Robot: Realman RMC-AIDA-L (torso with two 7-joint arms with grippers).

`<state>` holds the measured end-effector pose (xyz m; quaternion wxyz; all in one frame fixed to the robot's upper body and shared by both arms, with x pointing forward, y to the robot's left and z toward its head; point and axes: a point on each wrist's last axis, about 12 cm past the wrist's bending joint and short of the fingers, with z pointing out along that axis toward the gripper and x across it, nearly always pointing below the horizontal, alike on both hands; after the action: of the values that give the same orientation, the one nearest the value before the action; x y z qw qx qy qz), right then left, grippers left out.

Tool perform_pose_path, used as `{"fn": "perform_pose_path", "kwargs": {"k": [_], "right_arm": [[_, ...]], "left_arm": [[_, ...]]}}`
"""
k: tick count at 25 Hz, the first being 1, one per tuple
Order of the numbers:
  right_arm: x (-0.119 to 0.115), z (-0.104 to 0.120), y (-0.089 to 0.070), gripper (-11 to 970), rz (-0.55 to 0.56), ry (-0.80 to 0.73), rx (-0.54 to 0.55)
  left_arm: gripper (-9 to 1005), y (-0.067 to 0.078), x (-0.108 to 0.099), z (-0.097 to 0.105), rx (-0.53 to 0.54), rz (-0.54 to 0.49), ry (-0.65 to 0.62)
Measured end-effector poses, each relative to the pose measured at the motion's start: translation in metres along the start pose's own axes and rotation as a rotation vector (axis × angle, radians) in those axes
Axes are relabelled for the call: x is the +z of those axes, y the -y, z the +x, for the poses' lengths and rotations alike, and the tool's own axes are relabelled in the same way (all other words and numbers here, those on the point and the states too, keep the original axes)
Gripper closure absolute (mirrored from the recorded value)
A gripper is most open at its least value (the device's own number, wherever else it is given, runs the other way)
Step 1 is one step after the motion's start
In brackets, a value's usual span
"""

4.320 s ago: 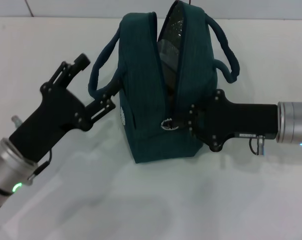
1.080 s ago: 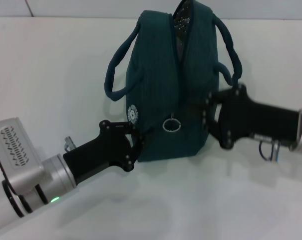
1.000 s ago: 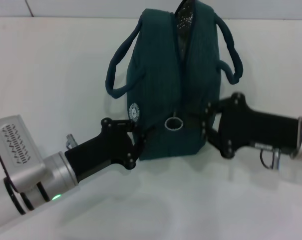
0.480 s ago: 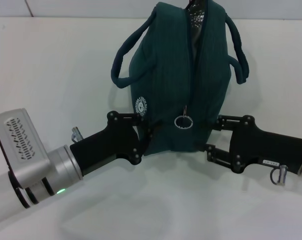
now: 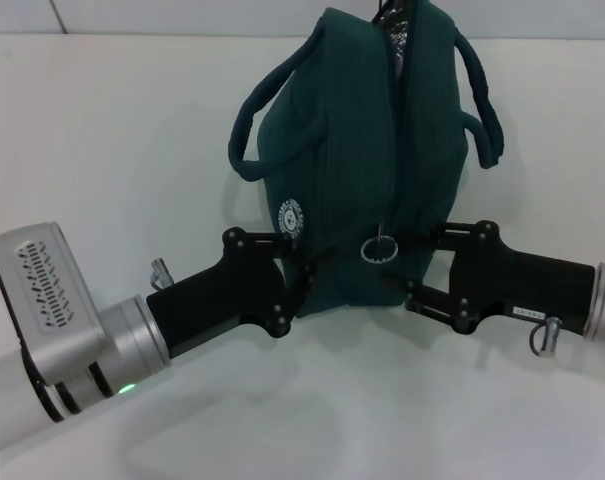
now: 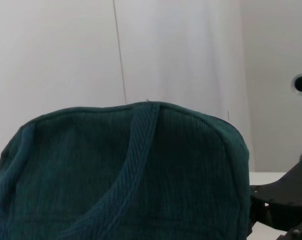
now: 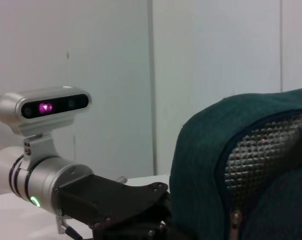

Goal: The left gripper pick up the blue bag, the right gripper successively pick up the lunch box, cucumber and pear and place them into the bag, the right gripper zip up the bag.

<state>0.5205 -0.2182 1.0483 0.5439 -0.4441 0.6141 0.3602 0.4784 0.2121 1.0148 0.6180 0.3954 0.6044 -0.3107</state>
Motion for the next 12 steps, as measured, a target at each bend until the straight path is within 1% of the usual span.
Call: {"fn": "perform_pose_path", "kwargs": {"k": [7, 12], "right_arm": [[0.0079, -0.0035, -0.0008, 518, -0.036, -0.001, -0.015], [0.0098, -0.0043, -0.0003, 521, -0.042, -0.003, -0.016]], "left_arm": [[928, 0.0017, -0.0002, 0.0002, 0.006, 0.008, 0.001], [929, 0.0030, 0.0000, 0.0006, 0.005, 0.013, 0.000]]}}
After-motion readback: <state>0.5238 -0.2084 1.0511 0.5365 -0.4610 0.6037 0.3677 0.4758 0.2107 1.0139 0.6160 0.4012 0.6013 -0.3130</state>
